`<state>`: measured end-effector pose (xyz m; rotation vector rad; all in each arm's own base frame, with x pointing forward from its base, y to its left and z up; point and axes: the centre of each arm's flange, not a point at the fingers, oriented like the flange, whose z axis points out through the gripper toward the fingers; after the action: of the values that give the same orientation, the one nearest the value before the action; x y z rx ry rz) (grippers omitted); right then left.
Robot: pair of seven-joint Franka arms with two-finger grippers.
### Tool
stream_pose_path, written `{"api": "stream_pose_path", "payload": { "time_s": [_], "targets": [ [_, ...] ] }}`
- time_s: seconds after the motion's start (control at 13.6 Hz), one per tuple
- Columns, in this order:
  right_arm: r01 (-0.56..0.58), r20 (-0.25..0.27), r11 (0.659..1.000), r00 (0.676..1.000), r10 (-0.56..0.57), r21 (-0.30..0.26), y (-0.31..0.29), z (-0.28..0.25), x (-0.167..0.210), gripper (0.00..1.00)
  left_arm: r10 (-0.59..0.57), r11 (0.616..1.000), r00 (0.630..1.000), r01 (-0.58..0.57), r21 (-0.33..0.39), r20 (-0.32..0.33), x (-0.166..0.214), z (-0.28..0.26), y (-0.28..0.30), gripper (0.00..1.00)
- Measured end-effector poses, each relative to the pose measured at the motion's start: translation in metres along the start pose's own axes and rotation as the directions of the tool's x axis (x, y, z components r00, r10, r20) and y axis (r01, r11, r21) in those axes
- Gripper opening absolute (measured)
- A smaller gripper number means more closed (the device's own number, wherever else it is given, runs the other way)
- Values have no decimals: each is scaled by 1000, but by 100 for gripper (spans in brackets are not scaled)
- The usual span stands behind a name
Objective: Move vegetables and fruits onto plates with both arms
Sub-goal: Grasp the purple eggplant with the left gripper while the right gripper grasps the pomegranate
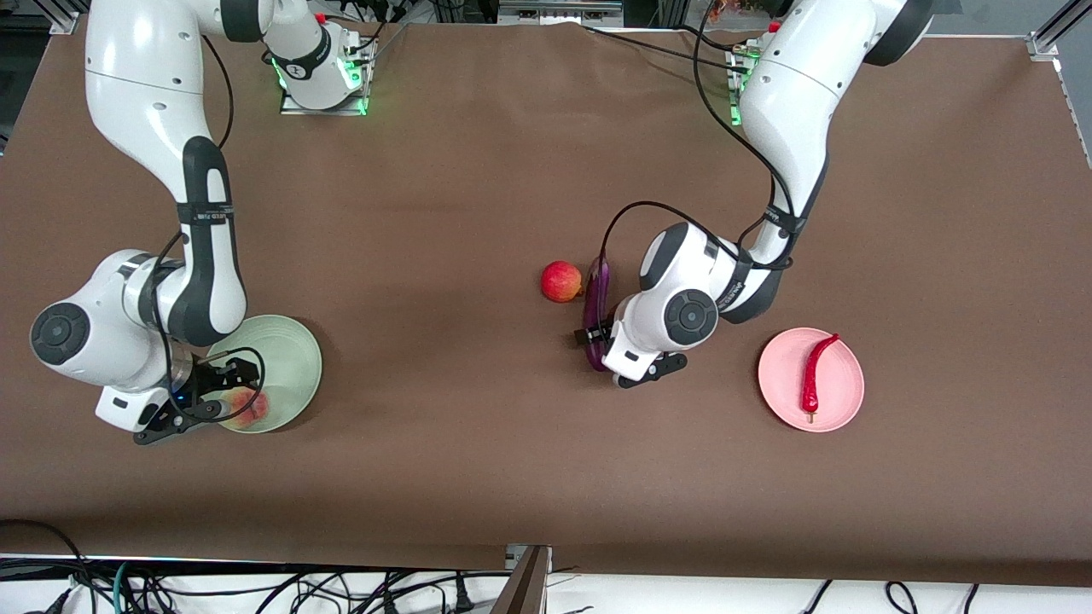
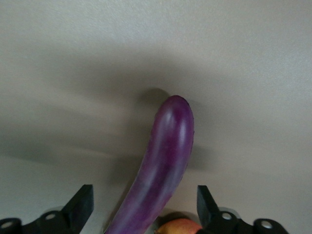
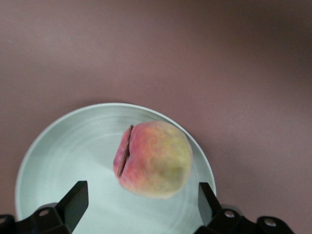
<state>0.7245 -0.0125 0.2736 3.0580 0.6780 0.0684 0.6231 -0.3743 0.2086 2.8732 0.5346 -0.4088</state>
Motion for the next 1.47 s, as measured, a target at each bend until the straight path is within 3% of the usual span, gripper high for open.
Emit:
{"api": "stream_pose_path", "payload": {
  "time_s": [0.22, 0.44, 0.59, 0.66, 0.81, 1.17, 1.47],
  "targets": [
    [-40, 24, 995, 999, 38, 87, -18, -25, 14, 99, 7, 1000, 1000, -7, 2, -18, -6, 29, 7, 93],
    [-168, 76, 950, 985, 153, 264, -44, -19, 14, 100, 28, 999, 999, -27, 30, -26, -13, 46, 11, 89],
    [-244, 134, 897, 969, 209, 368, -64, -13, 14, 99, 38, 998, 998, -35, 49, -51, -7, 43, 7, 70],
    [-276, 155, 880, 960, 233, 388, -76, -11, 17, 99, 34, 998, 998, -31, 57, -53, -1, 39, 2, 55],
    [-331, 198, 861, 941, 273, 385, -113, -10, 29, 100, 52, 995, 998, -50, 86, -29, 15, 28, -15, 40],
    [-443, 288, 840, 887, 360, 312, -254, -14, 59, 100, 127, 989, 992, -127, 79, 7, 65, -40, -63, 40],
    [-526, 286, 817, 841, 459, 237, -372, -19, 68, 100, 320, 942, 947, -320, 103, 15, 132, -97, -152, 39]
  ]
}}
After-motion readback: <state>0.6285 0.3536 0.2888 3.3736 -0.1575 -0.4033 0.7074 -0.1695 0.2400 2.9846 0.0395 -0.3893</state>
